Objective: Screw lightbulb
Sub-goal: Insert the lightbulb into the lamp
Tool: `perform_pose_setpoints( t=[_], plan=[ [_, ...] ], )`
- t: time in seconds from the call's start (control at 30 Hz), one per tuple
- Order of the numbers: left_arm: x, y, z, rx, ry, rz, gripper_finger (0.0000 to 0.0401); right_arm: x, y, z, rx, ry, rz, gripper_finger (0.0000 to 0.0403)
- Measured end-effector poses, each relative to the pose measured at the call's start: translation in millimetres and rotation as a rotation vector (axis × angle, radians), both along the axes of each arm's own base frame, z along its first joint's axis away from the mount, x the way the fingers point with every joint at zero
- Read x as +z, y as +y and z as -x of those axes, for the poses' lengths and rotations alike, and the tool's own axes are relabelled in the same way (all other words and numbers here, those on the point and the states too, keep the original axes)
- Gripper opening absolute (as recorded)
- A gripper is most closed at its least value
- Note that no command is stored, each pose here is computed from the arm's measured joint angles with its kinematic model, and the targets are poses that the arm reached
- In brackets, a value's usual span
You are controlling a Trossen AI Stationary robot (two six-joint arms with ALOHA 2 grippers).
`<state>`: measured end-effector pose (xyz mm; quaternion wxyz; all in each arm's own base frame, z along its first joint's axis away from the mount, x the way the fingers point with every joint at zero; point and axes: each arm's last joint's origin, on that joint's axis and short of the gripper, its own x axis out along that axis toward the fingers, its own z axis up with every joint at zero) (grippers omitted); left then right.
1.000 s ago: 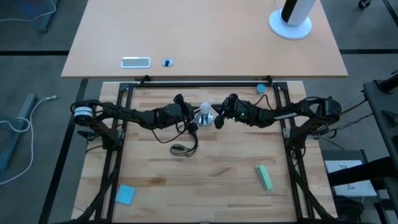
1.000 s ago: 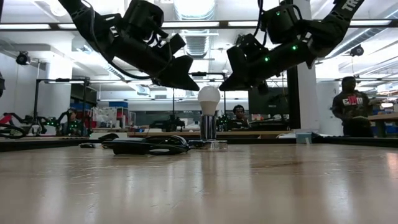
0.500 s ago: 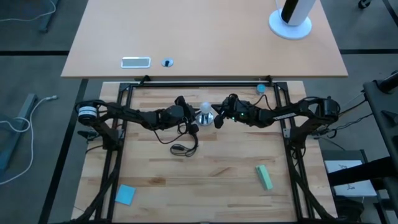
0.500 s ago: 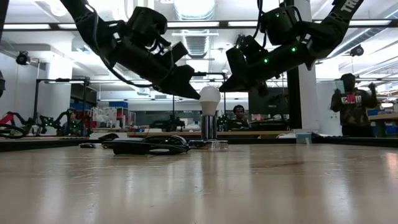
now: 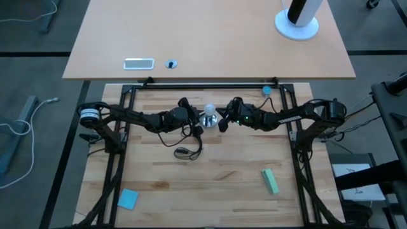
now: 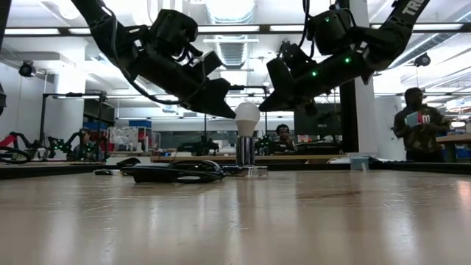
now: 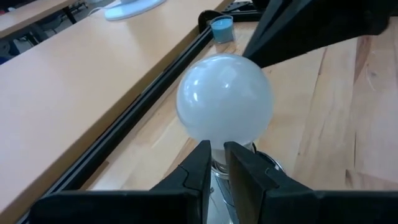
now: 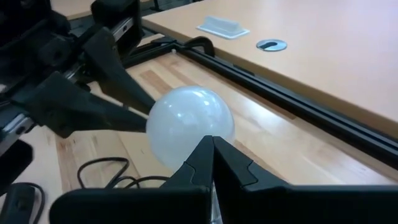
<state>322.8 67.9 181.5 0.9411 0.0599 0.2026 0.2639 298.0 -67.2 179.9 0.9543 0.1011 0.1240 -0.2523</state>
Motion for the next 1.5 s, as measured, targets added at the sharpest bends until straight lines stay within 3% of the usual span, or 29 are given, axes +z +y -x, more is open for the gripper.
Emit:
perform_pose_setpoints(
  t=[0.33,0.6,0.83,1.5],
  plan=[
    [-2,2,1,0.052,-0.004,0.029,0.0041,0,3,-1,0.027,0.002,0.001,0.0],
    [6,0,11,0.053,0.075,0.024,0.0041,9,4,5,-0.007,0.009,0.013,0.0],
    [13,-3,9,-0.041,0.03,0.039,0.0041,12,2,10,-0.059,0.043,0.031,0.0],
    [14,0,8,-0.016,0.003,0.025,0.0041,12,1,7,-0.06,-0.002,0.021,0.0]
  ],
)
